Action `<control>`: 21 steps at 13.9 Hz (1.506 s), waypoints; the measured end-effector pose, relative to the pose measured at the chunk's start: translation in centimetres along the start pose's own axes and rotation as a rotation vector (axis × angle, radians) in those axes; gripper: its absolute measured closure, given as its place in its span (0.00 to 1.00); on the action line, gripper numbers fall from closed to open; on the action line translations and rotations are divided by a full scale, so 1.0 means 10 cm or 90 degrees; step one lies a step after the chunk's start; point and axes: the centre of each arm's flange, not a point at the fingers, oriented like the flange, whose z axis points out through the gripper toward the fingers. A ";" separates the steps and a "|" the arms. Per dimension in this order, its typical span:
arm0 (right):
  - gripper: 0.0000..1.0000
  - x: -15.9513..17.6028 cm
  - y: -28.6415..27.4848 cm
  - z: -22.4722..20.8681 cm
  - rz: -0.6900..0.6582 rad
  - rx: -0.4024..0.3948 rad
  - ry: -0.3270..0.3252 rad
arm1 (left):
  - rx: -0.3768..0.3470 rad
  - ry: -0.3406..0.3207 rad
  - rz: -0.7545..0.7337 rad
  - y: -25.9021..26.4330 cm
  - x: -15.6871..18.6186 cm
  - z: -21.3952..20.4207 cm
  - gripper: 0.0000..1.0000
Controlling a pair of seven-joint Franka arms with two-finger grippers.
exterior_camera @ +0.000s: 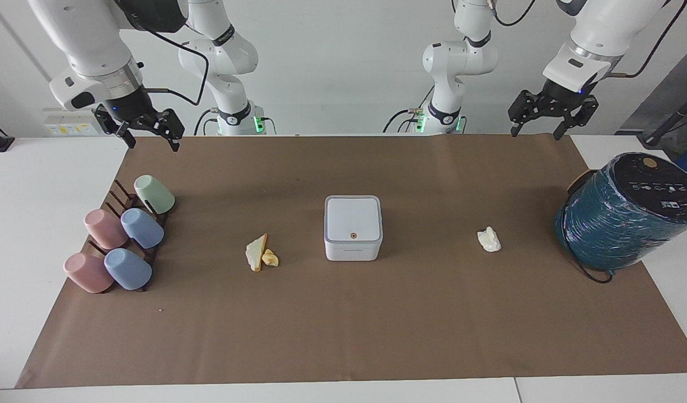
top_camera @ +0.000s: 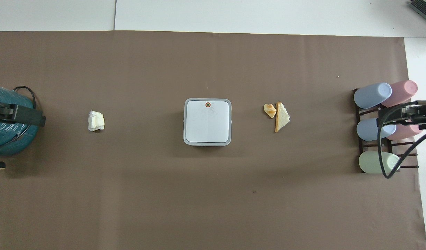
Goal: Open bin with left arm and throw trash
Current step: 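Move the left gripper out toward the white bin, then reach the left gripper to the white bin lid's near edge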
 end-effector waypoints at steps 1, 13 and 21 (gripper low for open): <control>0.00 0.00 -0.01 0.00 -0.001 0.000 0.001 | 0.000 0.000 0.000 0.00 0.00 0.00 0.00; 0.00 0.00 -0.04 -0.01 -0.004 0.000 0.005 | 0.003 0.031 0.021 0.18 0.07 0.08 0.00; 0.00 0.00 -0.04 -0.01 -0.004 0.000 0.005 | -0.002 0.166 0.135 1.17 0.28 0.44 0.62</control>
